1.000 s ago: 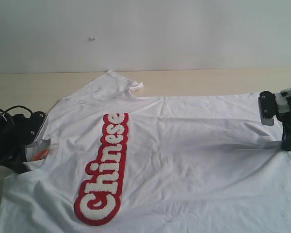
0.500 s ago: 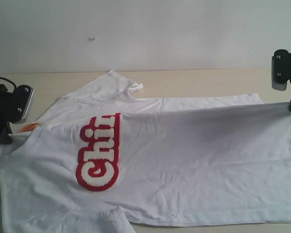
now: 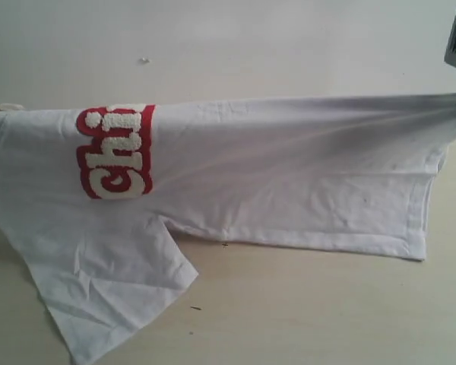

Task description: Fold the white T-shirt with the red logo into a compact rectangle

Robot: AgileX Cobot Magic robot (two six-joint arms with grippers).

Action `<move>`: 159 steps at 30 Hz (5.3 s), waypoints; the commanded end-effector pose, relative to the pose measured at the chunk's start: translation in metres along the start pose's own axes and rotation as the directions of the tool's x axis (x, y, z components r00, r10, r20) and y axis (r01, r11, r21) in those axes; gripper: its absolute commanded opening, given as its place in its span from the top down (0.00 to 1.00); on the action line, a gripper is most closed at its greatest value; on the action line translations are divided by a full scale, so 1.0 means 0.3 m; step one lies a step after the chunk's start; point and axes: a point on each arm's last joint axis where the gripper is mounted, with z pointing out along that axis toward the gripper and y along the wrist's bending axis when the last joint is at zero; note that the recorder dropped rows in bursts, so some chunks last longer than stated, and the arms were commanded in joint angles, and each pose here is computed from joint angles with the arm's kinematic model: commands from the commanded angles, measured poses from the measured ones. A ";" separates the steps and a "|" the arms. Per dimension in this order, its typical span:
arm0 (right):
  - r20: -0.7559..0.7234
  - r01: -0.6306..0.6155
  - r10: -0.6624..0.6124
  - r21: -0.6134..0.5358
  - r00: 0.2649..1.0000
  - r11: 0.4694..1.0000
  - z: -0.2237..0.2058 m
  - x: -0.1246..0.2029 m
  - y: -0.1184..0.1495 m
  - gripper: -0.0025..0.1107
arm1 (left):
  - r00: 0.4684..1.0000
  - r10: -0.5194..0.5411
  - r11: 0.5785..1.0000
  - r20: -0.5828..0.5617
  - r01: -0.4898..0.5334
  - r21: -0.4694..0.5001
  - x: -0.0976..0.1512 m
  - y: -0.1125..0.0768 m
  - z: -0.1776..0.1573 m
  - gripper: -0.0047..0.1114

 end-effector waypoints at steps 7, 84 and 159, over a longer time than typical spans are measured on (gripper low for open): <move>0.134 -0.103 0.075 0.219 0.988 0.970 -0.242 -0.028 -0.009 0.98 | 0.989 -0.144 0.969 0.033 0.148 -0.196 0.068 0.045 -0.233 0.96; 0.336 -0.809 0.790 -0.120 0.513 0.576 0.588 -0.190 -0.176 0.93 | 0.579 -0.671 0.643 0.463 0.766 -0.027 -0.050 0.030 0.576 0.06; -0.261 -0.877 0.840 -0.078 0.476 0.474 0.664 -0.056 0.017 0.98 | 0.853 -0.162 0.615 -0.497 0.481 0.625 -0.249 -0.549 0.393 0.96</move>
